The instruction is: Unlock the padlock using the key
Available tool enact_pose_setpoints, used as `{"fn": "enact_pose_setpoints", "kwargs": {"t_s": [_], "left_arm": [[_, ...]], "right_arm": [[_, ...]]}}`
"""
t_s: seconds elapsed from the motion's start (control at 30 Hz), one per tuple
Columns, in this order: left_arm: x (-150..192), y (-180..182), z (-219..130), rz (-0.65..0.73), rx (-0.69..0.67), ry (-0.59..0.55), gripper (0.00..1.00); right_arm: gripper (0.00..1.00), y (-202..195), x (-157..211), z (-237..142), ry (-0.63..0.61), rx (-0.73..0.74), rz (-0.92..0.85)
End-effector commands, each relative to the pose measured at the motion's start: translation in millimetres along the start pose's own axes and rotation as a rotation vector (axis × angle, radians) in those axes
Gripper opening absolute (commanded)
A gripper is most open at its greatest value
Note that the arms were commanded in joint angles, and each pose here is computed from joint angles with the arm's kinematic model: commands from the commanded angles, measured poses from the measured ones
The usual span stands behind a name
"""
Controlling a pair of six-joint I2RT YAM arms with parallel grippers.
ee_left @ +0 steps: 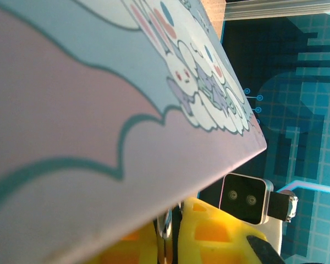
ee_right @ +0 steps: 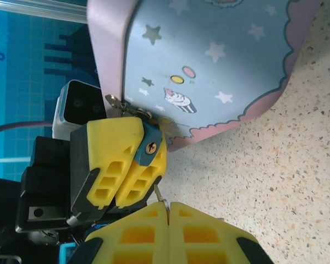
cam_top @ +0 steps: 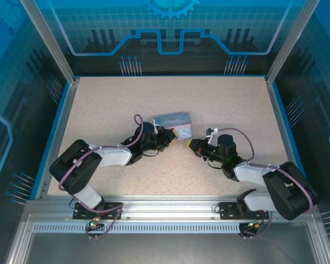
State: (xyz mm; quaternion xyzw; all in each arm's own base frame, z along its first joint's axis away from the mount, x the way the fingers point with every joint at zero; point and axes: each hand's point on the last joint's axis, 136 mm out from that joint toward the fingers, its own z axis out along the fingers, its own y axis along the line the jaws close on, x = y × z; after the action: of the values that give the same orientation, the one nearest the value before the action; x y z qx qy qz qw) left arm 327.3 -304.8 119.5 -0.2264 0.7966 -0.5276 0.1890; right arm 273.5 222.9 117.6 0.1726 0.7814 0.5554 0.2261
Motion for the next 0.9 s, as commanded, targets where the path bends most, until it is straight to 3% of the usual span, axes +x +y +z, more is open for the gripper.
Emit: {"fn": "enact_pose_setpoints", "kwargs": {"t_s": [0.0,0.5,0.87], "left_arm": [[-8.0,-19.9,-9.0,-0.004,0.081,-0.03,0.0],[-12.7,-30.6,-5.2,-0.142,0.19,-0.04,0.0],[-16.1,-35.4,-5.5,-0.145,0.217,-0.057,0.0]], "right_arm": [[0.0,16.5,-6.4,5.2,-0.026,-0.053,-0.01],[0.0,19.5,-12.0,6.9,-0.068,-0.099,0.02],[0.0,23.3,-20.8,9.1,-0.1,-0.115,0.122]]}}
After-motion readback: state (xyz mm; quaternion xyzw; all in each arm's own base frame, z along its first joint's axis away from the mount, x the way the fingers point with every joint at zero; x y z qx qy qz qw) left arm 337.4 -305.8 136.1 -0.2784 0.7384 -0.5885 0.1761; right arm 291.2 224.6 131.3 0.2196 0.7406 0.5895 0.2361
